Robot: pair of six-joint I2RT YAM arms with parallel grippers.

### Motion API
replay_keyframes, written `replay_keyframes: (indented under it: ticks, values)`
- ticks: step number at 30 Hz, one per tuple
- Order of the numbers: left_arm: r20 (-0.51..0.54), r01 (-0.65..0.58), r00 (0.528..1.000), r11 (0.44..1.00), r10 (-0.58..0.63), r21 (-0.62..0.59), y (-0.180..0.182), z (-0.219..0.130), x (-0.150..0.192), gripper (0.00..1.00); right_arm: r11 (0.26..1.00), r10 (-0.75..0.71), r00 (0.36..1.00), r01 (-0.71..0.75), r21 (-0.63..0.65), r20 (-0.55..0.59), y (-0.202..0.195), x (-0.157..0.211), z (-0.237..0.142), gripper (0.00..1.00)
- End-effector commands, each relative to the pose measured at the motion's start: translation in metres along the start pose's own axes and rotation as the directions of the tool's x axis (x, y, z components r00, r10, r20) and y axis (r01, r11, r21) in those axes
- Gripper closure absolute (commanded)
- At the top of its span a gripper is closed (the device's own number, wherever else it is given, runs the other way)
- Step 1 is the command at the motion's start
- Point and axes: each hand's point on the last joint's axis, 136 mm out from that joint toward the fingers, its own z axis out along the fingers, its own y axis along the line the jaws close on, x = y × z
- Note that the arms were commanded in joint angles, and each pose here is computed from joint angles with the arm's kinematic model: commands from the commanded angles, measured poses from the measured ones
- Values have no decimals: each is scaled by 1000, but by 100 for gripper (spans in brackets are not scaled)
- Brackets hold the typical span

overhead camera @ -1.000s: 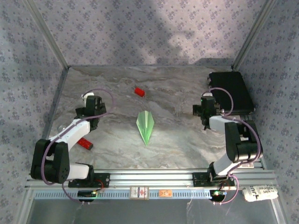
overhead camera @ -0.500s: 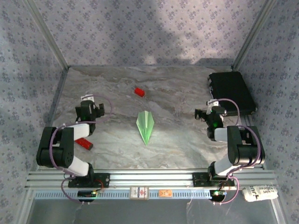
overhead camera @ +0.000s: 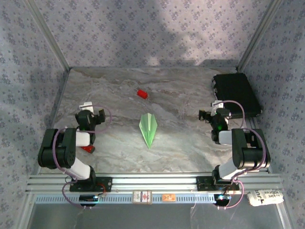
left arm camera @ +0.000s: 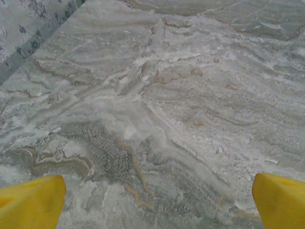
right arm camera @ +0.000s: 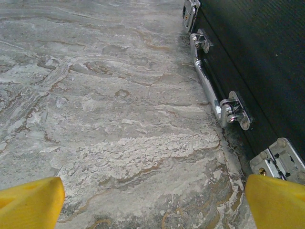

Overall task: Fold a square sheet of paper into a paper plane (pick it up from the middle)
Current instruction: Reset both arms

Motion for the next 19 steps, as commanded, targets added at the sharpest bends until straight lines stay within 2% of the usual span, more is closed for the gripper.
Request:
replay_keyframes:
  ticks: [1,19]
  values:
    - [64,14,998,1000,-13,-11,-1,2,-19,0,1000,13,999,-13,-1,34,-1,-11,2,1]
    - [58,1,998,1000,-2,6,-5,3,-20,0,1000,10,999,-10,-1,33,-1,-11,2,1]
